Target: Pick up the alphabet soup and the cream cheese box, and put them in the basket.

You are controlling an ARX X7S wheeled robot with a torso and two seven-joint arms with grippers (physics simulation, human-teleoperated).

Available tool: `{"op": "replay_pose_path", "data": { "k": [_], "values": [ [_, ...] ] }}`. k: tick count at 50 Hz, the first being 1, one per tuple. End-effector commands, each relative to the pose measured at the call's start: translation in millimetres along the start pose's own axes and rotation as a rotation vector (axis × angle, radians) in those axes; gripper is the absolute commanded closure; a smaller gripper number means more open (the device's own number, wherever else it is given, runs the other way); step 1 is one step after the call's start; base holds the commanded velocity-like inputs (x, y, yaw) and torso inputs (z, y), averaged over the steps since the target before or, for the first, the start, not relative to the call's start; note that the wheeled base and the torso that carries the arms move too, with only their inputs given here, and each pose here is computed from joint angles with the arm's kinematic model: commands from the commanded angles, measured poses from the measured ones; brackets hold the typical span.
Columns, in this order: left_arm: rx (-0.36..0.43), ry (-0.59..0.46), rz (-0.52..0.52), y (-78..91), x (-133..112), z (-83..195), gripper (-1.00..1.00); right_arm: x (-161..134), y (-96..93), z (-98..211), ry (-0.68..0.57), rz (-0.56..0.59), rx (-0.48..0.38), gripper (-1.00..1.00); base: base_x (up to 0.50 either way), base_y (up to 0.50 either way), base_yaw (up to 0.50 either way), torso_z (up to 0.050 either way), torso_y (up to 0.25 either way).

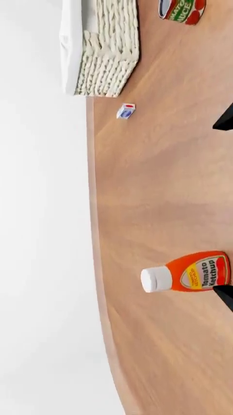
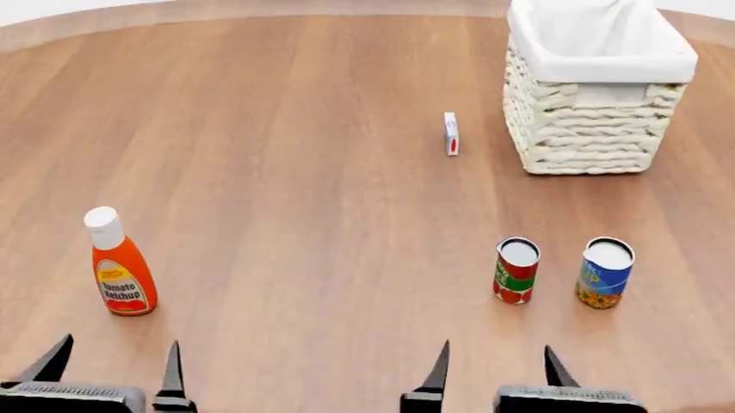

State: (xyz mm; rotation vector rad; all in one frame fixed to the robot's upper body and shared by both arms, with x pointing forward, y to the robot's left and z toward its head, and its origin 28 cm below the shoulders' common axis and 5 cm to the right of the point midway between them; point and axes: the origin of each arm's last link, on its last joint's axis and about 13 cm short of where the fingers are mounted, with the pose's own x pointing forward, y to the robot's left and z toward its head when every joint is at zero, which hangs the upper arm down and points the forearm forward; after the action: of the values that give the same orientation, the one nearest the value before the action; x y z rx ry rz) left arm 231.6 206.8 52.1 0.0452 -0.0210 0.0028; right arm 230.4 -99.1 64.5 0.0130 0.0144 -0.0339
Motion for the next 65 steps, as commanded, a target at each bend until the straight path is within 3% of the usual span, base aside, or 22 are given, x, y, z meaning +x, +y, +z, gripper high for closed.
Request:
{"op": "replay_pose_path", "data": {
  "k": [1, 6, 13, 65],
  "values": [
    [-0.029, -0.147, -0.032, 2.1, 22.3, 129.5, -1.0, 15.2, -4.0, 125.3, -0.045, 0.075, -0.087, -1.0, 0.0, 0.0, 0.0, 0.0, 0.0],
    [-0.048, -0.206, -0.021, 5.3, 37.3, 174.0, -1.0, 23.5, -10.4, 168.9, -0.067, 0.087, -0.083, -1.0, 0.0, 0.0, 0.0, 0.0, 0.0],
    [-0.045, -0.231, -0.022, 6.1, 38.7, 182.8, -1.0, 26.6, -10.6, 189.2, -0.085, 0.096, -0.081, -1.0, 0.48, 0.0, 0.0, 0.0, 0.0],
    [-0.04, -0.247, -0.013, 7.9, 41.6, 185.4, -1.0, 28.3, -8.3, 188.1, -0.06, 0.115, -0.119, -1.0, 0.5, 0.0, 0.0, 0.0, 0.0]
  ]
}}
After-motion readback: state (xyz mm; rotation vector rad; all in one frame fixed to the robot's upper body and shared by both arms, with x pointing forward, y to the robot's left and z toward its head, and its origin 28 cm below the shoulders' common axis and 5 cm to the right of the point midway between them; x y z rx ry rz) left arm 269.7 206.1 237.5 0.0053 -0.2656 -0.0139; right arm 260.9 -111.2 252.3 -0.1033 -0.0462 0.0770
